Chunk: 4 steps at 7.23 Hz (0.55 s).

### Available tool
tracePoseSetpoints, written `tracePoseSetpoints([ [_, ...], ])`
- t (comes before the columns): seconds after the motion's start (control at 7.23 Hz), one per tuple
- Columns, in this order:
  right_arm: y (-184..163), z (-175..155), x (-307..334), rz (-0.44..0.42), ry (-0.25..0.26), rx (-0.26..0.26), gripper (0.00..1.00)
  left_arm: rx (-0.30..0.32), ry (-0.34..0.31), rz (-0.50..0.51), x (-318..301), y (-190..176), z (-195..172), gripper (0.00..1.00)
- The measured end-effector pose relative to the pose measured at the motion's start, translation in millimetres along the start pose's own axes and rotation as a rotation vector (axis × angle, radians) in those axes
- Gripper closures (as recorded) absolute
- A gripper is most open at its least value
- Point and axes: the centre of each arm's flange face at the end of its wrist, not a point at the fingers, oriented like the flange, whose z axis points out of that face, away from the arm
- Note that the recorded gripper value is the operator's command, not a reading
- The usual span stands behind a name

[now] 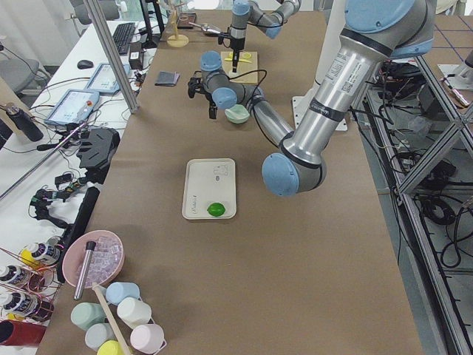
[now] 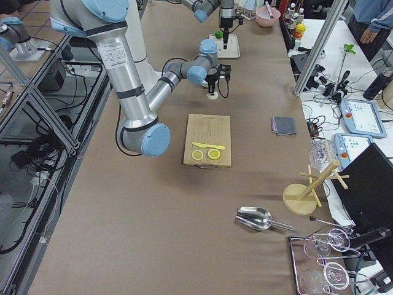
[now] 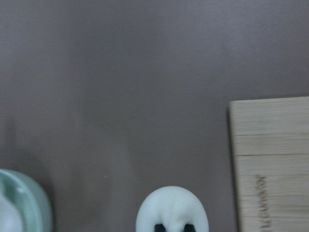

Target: Put spoon and bun in bowl

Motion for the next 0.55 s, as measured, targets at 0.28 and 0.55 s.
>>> tracePoseSetpoints([
  [0.28,29,-1,-91,0.049,-0.061,0.028,0.97,-0.021,-0.023,0.092,-84,-2,-28,0.03],
  [0.55,47,21,-146,0.071,-0.059,0.064,0.0,-0.033,-0.04,0.133,-114,-3,-30,0.03],
])
